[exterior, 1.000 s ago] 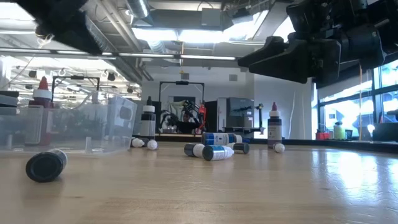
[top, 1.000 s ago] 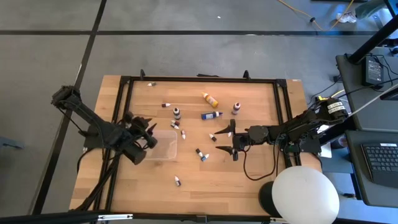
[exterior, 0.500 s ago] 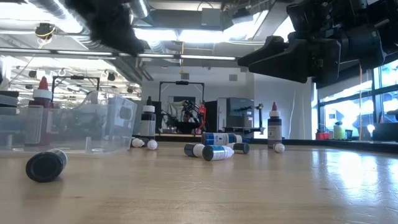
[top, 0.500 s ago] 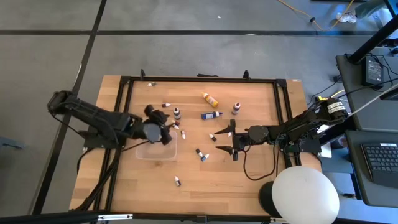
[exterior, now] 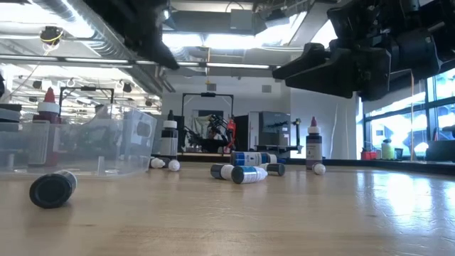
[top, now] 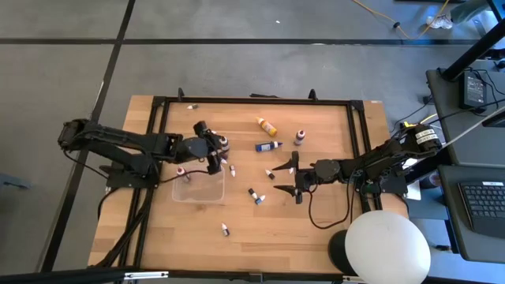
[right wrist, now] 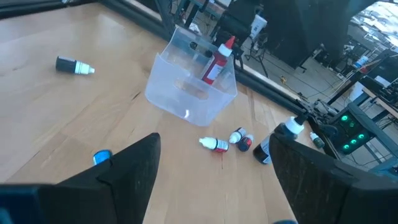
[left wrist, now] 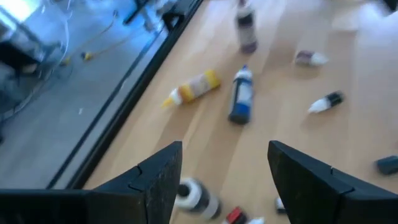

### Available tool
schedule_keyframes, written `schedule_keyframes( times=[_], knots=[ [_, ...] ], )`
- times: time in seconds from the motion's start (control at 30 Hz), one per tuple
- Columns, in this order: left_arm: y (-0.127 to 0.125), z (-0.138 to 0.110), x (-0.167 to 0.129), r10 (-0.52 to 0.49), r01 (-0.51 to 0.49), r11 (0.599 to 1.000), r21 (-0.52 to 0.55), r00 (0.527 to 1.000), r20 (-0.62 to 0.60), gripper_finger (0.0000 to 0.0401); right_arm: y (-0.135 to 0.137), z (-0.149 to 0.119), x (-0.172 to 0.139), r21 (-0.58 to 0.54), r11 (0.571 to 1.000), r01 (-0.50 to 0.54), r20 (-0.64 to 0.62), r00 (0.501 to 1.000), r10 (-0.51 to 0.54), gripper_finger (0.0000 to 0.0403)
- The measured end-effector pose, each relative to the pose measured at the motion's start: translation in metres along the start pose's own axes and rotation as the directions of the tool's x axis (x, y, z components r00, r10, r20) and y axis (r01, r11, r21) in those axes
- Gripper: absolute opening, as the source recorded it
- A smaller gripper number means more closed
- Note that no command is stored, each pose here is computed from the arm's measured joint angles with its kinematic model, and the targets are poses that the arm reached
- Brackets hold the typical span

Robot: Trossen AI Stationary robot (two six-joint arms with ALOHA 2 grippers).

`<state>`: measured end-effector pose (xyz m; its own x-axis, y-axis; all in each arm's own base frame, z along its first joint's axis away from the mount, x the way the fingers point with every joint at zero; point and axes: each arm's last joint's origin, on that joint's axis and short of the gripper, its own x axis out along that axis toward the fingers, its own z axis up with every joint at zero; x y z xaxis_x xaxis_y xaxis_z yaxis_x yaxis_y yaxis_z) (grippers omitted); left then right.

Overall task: Pick & Place food coloring
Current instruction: Put the large black food coloring bottle into the transparent bin

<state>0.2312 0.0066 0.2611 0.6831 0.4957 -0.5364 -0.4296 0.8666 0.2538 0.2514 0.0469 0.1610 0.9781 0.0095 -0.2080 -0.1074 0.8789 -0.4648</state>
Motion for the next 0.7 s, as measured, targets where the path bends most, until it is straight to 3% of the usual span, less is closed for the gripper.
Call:
schedule_keyframes(
  times=[0.2,0.37,0.53,0.7],
  knots=[
    [0.018,-0.021,0.026,-0.004,0.004,0.989,-0.149,1.000,-0.001,0.0234,0.000,0.000,0.000,-0.001,1.000,-0.002,-0.004,1.000,0.002,0.0302],
    [0.036,-0.030,0.037,0.068,-0.068,0.976,-0.209,0.998,-0.006,0.0229,0.000,0.000,0.000,-0.001,1.000,-0.002,-0.004,1.000,0.002,0.0302],
    [0.042,-0.038,0.045,-0.012,0.025,0.964,-0.264,0.999,0.051,0.0230,0.000,-0.001,0.000,-0.001,1.000,-0.002,-0.005,1.000,0.002,0.0302],
    [0.043,-0.049,0.048,0.010,0.003,0.956,-0.295,0.999,0.044,0.0228,0.000,-0.001,0.000,-0.001,1.000,-0.002,-0.005,1.000,0.002,0.0302]
  ],
)
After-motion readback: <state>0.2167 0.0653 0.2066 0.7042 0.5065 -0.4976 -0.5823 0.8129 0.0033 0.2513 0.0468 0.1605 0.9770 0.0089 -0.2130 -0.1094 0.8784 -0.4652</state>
